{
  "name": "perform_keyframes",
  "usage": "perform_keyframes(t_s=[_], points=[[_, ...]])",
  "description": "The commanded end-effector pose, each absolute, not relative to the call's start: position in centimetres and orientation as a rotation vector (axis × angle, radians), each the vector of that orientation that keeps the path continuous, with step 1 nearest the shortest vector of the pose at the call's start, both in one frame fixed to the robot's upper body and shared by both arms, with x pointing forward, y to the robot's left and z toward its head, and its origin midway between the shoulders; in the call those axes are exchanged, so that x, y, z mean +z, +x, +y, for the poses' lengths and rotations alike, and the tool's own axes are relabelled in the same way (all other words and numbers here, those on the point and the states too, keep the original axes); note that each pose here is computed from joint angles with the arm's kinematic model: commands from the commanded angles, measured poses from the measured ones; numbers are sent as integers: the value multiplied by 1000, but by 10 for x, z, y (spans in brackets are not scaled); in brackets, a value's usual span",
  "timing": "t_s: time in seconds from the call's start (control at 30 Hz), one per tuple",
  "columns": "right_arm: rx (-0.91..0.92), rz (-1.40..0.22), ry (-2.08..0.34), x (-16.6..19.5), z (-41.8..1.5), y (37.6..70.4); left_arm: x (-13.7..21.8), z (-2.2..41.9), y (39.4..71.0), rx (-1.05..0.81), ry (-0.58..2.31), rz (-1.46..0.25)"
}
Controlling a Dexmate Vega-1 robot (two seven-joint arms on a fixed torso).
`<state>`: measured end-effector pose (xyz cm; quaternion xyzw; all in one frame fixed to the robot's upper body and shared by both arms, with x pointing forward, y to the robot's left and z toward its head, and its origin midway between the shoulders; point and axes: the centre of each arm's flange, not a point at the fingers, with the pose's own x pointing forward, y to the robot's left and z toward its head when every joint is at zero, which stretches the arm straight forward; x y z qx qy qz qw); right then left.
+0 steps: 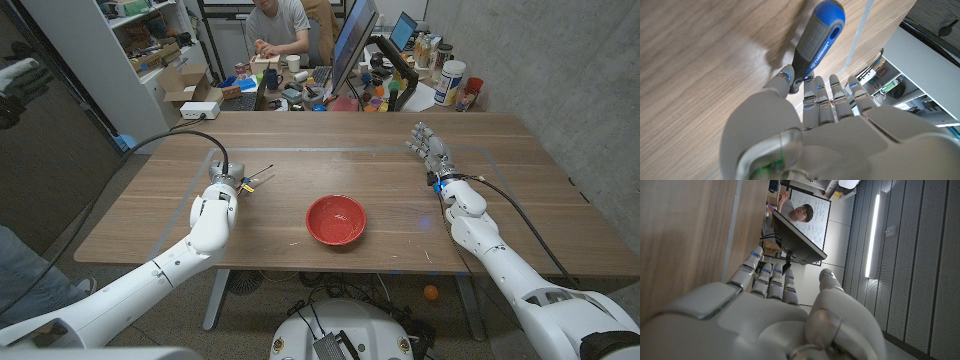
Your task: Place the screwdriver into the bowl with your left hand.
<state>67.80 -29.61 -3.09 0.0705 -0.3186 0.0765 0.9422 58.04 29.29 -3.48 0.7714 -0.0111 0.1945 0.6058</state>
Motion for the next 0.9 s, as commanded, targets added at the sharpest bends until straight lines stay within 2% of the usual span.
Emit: perform_keyframes(t_s=[0.03, 0.9], points=[[157, -661, 130, -26, -294, 674, -31, 289, 578, 496, 1751, -107], [117, -695, 130, -23, -296, 655, -4, 272, 567, 471, 1681, -300]])
